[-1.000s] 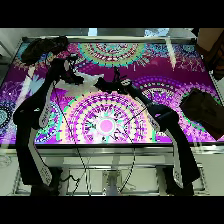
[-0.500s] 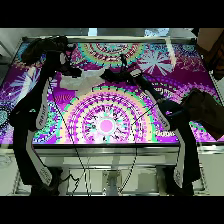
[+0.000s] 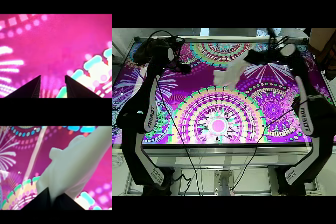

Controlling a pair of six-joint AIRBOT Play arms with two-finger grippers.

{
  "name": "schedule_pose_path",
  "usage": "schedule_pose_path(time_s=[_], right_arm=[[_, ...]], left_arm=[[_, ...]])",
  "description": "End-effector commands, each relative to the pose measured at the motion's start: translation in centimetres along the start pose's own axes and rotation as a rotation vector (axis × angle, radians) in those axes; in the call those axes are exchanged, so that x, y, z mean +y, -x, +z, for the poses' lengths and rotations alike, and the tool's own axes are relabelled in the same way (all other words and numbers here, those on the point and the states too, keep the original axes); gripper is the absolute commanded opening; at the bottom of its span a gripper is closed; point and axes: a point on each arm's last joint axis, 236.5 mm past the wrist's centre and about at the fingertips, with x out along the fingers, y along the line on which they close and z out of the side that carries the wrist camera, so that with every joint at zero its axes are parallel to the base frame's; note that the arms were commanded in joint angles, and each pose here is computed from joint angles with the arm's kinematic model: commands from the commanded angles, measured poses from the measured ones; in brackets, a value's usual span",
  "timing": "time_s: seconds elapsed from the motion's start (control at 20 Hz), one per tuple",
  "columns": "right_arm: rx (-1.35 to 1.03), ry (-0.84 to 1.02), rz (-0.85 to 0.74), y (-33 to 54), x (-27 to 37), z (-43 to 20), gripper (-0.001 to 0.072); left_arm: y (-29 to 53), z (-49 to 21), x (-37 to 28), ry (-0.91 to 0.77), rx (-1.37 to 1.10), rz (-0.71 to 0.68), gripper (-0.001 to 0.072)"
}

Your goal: Fold the shirts.

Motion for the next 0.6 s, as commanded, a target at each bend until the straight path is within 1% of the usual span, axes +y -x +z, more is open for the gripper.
schedule_pose_path(time_s=[0.0,0.15,0.3,0.4,0.55], right_arm=[[-0.015,-0.003,-0.194,9.1,-5.4,1.7,0.0024],[0.044,-0.032,-0.365,16.3,-10.1,0.3,0.0024],[0.156,-0.104,-0.552,23.3,-15.1,-3.2,0.0024],[0.247,-0.180,-0.608,27.1,-16.7,-6.2,0.0024],[0.391,-0.269,-0.608,31.4,-17.0,-10.5,0.0024]], left_arm=[[0.2,-0.5,-0.2,0.004,0.020,-0.011,0.0334],[0.2,-0.4,-0.7,0.012,0.017,-0.030,0.0335],[0.2,-0.3,-0.8,0.013,0.016,-0.033,0.0334],[0.2,-0.3,-0.8,0.013,0.015,-0.032,0.0334],[0.2,-0.3,-0.8,0.013,0.014,-0.033,0.0334]])
